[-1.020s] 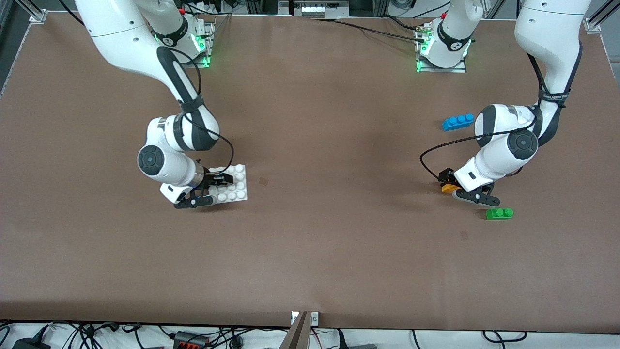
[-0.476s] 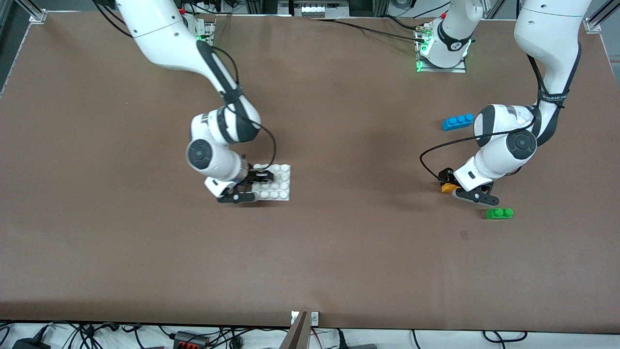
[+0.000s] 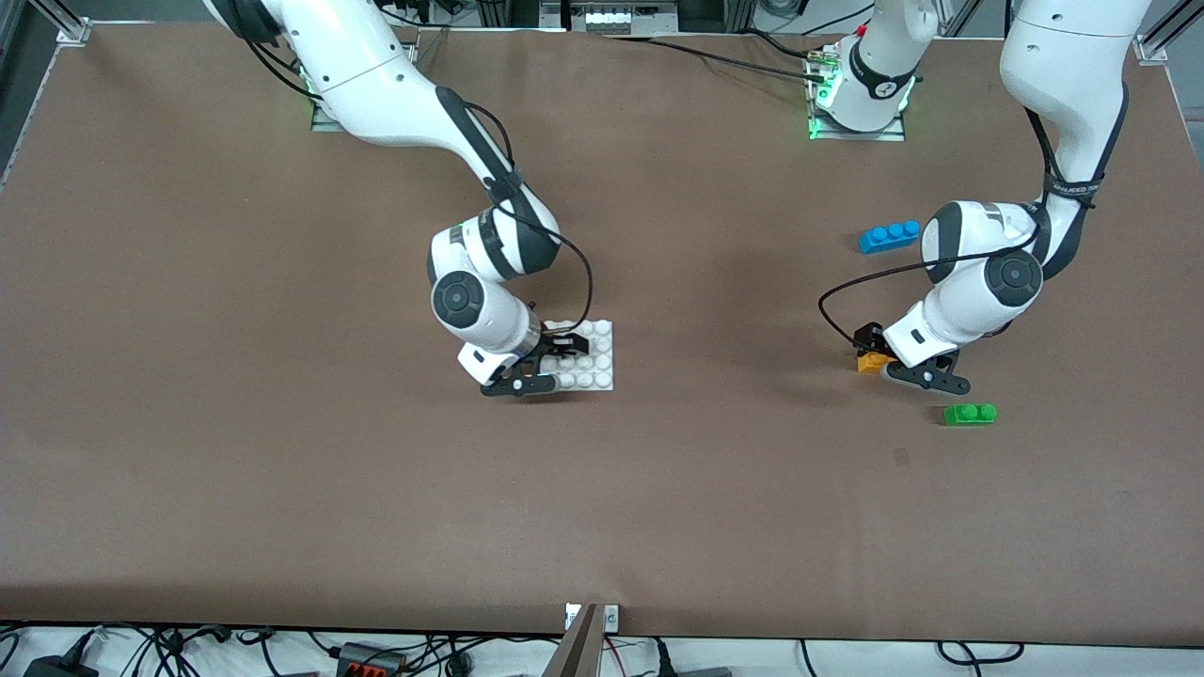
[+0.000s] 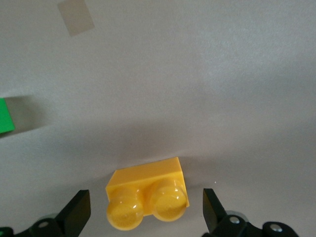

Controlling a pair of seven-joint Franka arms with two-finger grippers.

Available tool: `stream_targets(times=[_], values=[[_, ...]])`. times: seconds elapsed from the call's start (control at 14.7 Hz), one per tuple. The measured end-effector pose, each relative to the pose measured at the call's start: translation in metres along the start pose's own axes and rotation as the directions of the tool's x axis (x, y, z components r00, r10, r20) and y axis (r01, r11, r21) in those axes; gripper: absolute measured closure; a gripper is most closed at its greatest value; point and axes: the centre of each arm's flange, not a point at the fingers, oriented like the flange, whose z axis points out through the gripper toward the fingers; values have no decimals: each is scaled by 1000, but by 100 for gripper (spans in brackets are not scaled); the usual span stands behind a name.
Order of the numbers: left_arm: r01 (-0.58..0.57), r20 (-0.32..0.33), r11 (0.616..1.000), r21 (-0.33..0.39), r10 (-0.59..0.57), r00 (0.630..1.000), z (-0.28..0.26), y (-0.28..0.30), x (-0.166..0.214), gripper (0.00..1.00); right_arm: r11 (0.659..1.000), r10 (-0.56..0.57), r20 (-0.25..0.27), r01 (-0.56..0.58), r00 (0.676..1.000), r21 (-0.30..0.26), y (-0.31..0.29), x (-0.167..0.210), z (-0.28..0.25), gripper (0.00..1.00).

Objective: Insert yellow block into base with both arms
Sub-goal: 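Slide the white plate toward the table center with the right gripper, then open the right gripper and draw it back from the plate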

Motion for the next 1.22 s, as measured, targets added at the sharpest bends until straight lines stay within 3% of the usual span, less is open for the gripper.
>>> stream_targets(times=[0.75,0.88,1.09,1.22], values=[[-1,9,1000,-3,1,1000,10,1,-5,4,999,-2,-45,4,999,50,-95,-26,10,44],[-2,8,1000,-3,2,1000,10,2,-4,17,999,1,-52,2,999,53,-94,-23,7,43],[-3,6,1000,-3,3,1000,10,2,-4,22,998,7,-80,-1,997,66,-95,-11,-14,32],[-4,3,1000,-2,4,1000,9,2,-3,31,999,16,-69,-13,997,47,-87,-2,-33,23]])
